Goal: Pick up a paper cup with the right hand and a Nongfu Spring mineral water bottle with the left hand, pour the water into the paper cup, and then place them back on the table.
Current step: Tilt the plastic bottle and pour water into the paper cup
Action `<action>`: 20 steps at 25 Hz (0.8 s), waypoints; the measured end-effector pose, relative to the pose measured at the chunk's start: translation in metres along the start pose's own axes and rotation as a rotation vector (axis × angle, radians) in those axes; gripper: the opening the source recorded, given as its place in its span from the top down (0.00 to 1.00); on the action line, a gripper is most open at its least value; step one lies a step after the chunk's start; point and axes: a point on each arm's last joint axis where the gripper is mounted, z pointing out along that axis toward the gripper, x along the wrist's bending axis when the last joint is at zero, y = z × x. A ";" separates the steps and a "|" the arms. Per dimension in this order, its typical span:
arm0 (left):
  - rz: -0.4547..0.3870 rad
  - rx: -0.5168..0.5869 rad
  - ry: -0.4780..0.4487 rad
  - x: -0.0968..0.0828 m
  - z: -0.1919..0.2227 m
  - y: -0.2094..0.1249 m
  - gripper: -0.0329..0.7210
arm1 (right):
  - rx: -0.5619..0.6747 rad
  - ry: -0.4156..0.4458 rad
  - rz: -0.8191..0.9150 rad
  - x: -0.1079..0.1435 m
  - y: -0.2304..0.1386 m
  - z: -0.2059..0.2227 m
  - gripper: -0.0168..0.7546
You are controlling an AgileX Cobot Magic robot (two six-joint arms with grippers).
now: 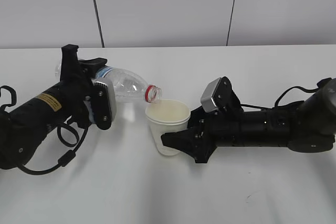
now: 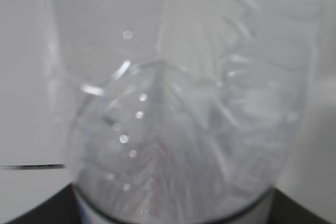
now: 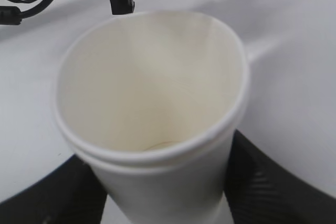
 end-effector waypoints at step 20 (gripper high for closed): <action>0.023 0.000 0.000 0.000 0.000 0.000 0.50 | 0.013 -0.008 0.000 -0.001 -0.001 0.000 0.38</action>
